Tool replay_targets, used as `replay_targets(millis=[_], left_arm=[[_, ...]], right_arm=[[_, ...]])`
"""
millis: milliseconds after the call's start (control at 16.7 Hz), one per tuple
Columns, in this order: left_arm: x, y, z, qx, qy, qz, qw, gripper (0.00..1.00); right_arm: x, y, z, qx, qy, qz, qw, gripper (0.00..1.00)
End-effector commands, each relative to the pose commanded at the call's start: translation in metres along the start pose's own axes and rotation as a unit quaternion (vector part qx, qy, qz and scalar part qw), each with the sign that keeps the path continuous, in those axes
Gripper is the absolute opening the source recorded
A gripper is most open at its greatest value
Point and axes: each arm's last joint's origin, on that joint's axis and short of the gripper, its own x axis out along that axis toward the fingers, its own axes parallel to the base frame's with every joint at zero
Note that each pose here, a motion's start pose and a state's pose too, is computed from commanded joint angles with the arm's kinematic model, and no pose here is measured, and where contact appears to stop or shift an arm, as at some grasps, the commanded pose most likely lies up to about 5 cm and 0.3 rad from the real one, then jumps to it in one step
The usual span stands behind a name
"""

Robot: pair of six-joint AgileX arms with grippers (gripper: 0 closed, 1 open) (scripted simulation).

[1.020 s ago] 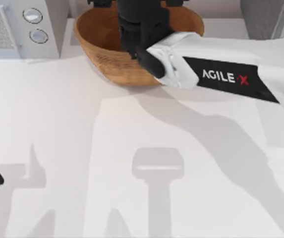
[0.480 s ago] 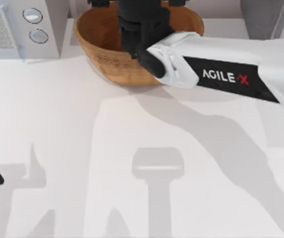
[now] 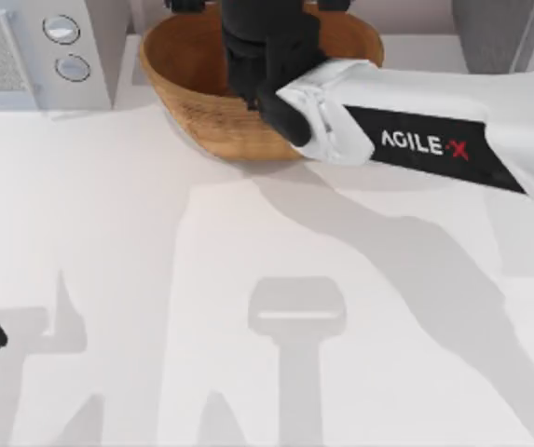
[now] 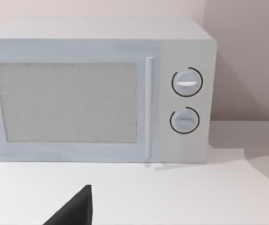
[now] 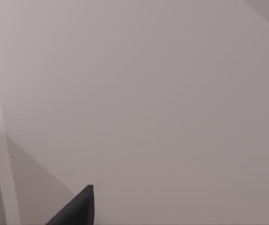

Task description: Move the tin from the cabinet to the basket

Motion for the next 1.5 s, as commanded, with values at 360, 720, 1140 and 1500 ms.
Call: replay_targets(millis=[360, 720, 1140, 1500], left_arm=[[0.000, 0.000, 0.000, 0.000, 0.000, 0.000, 1.000, 1.00], [0.000, 0.000, 0.000, 0.000, 0.000, 0.000, 1.000, 1.00], [0.000, 0.000, 0.000, 0.000, 0.000, 0.000, 1.000, 1.00], [0.000, 0.000, 0.000, 0.000, 0.000, 0.000, 1.000, 1.00]], right_arm=[[0.000, 0.000, 0.000, 0.000, 0.000, 0.000, 1.000, 1.00], [-0.001, 0.001, 0.000, 0.000, 0.000, 0.001, 1.000, 1.00], [-0.014, -0.074, 0.055, 0.004, 0.010, -0.011, 1.000, 1.00], [-0.099, -0.207, 0.117, 0.009, 0.019, -0.039, 0.999, 1.00]])
